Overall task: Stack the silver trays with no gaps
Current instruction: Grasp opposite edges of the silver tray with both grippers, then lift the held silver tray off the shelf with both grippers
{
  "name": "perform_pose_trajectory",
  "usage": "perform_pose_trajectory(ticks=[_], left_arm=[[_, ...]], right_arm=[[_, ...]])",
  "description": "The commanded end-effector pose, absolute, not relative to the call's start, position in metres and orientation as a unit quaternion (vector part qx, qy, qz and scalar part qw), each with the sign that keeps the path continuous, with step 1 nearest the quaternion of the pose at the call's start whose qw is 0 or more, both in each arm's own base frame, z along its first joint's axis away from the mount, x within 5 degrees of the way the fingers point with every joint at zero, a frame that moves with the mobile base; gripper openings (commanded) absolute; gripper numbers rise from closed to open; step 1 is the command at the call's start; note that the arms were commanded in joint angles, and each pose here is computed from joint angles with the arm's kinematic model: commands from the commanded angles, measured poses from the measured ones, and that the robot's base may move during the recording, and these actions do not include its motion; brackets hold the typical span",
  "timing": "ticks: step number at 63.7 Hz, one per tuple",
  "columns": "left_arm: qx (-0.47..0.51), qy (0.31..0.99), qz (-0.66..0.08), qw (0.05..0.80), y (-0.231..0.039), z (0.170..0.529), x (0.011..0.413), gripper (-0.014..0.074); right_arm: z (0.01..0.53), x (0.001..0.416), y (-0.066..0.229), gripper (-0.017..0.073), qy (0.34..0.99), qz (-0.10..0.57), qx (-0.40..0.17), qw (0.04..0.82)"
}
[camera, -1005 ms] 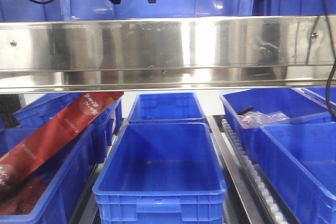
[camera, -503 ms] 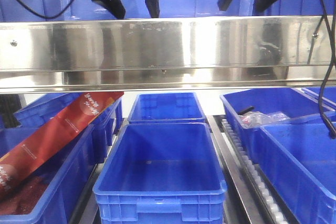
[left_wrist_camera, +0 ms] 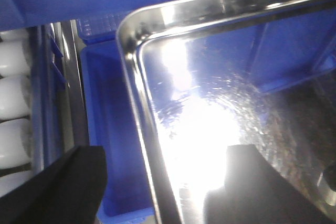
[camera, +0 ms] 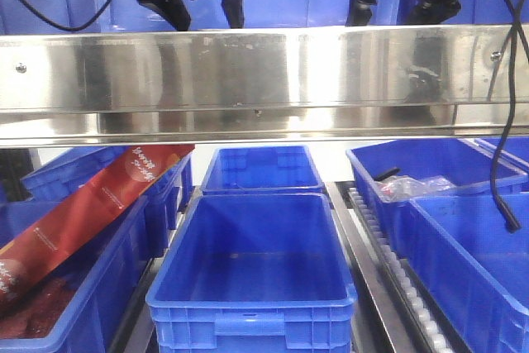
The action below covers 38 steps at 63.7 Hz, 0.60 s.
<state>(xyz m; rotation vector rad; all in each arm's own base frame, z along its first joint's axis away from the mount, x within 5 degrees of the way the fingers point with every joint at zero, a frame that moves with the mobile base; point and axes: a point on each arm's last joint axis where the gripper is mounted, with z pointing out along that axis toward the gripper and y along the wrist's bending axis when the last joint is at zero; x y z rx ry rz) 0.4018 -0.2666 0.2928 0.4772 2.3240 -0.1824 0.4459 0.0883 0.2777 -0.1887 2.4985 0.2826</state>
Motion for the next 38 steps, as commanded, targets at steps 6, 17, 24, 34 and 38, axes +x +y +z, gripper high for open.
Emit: perform_pose_trajectory(ticks=[6,17,24,34,38], left_arm=[[0.182,0.906,-0.073,0.376,-0.268,0.288,0.406,0.0382],[0.182,0.906,-0.075,0.374,-0.269,0.283,0.408,0.0382],[0.183,0.906,-0.075,0.373,-0.27,0.281,0.409,0.0382],[0.184,0.906,-0.074,0.375,-0.27,0.281,0.409,0.0305],[0.184,0.905,-0.074,0.375,-0.27,0.281,0.409,0.0193]], right_arm=[[0.283,0.448,0.085,0.0324,0.938,0.101,-0.074,0.324],[0.283,0.449,0.085,0.0242,0.937,0.096,-0.076,0.327],[0.284,0.449,0.084,0.0243,0.936,0.096,-0.075,0.329],[0.284,0.45,0.084,0.0243,0.935,0.096,-0.074,0.334],[0.284,0.45,0.084,0.0228,0.934,0.096,-0.074,0.337]])
